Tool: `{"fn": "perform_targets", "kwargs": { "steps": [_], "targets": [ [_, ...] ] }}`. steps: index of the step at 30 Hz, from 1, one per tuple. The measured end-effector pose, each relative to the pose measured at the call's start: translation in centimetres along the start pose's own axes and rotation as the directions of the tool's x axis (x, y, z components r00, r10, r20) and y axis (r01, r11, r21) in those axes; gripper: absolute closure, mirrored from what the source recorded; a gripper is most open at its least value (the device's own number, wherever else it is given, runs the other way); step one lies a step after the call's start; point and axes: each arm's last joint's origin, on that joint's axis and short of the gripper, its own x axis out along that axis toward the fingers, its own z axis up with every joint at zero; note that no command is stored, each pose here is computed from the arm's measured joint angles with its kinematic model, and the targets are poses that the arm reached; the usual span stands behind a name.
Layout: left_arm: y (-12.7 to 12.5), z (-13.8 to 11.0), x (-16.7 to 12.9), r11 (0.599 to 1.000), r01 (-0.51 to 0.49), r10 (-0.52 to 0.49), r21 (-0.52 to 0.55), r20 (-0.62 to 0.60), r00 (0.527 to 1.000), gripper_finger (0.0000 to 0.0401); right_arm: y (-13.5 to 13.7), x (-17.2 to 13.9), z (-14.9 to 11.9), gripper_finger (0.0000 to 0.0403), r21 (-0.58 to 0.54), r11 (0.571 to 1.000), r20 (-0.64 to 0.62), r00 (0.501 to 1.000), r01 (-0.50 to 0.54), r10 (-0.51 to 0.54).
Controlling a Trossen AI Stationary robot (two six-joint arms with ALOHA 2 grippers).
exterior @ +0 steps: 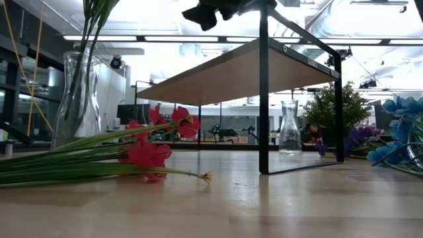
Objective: Pick and place flowers into a vace then onto a shelf
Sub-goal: Put the red flowers into the bottom transparent vase
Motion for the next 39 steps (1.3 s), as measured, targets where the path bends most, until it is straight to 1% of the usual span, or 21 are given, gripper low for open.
{"fn": "perform_targets", "kwargs": {
  "steps": [3,5,7,9,11,13,15,16,17,19,24,27,32,34,39],
  "targets": [
    [0.0,0.0,0.0,1.000,-0.001,0.001,0.001,0.000,1.000,0.0119,0.3,0.3,0.4,0.0059,0.031,0.999,0.032,0.999,-0.038,0.037],
    [0.0,0.0,0.0,1.000,-0.001,0.001,0.001,-0.001,1.000,0.0119,0.6,0.7,0.8,0.0059,0.005,0.997,0.071,0.995,-0.076,0.075],
    [0.0,0.0,0.0,1.000,-0.001,0.001,0.004,0.000,1.000,0.0119,0.9,1.3,1.4,0.0059,-0.047,0.993,0.121,0.986,-0.110,0.115],
    [0.0,0.0,0.0,1.000,-0.001,0.001,0.012,0.000,1.000,0.0119,1.1,2.0,1.9,0.0059,-0.085,0.990,0.169,0.977,-0.114,0.127],
    [0.0,0.0,0.0,1.000,-0.001,0.001,0.012,0.001,1.000,0.0119,1.0,2.7,2.6,0.0059,-0.060,0.997,0.213,0.975,-0.057,0.069],
    [0.0,0.0,0.0,1.000,0.000,0.000,0.012,0.001,1.000,0.0119,0.6,3.3,2.8,0.0059,0.030,0.999,0.234,0.972,0.018,-0.025],
    [0.0,0.0,0.0,1.000,0.000,0.000,0.012,0.001,1.000,0.0119,0.0,3.5,2.5,0.0059,0.156,0.986,0.238,0.966,0.062,-0.098],
    [0.0,0.0,0.0,1.000,0.000,0.000,0.012,0.001,1.000,0.0119,-0.3,3.4,2.3,0.0059,0.194,0.979,0.233,0.966,0.063,-0.108],
    [0.0,0.0,0.0,1.000,0.000,0.000,0.011,0.001,1.000,0.0119,-0.4,3.4,2.2,0.0059,0.200,0.977,0.231,0.966,0.066,-0.113],
    [0.0,0.0,0.0,1.000,0.000,0.000,0.005,0.001,1.000,0.0119,-0.6,3.1,2.2,0.0059,0.189,0.978,0.229,0.965,0.088,-0.131],
    [0.0,0.0,0.0,1.000,0.000,0.000,0.004,0.001,1.000,0.0119,-0.2,3.2,2.4,0.0059,0.212,0.976,0.227,0.968,0.058,-0.106],
    [0.0,0.0,0.0,1.000,0.000,0.000,0.004,0.001,1.000,0.0119,-0.3,3.1,2.3,0.0059,0.195,0.979,0.217,0.970,0.067,-0.109],
    [0.0,0.0,0.0,1.000,0.000,0.000,0.004,0.001,1.000,0.0119,-0.1,3.2,1.7,0.0059,0.228,0.972,0.168,0.981,0.057,-0.097],
    [0.0,0.0,0.0,1.000,0.001,-0.001,0.004,0.001,1.000,0.0119,0.0,3.3,1.5,0.0059,0.214,0.975,0.148,0.985,0.056,-0.089],
    [0.0,0.0,0.0,1.000,0.001,-0.001,0.003,0.001,1.000,0.0119,0.0,3.6,0.8,0.0059,0.119,0.990,0.098,0.991,0.081,-0.093]
  ]
}}
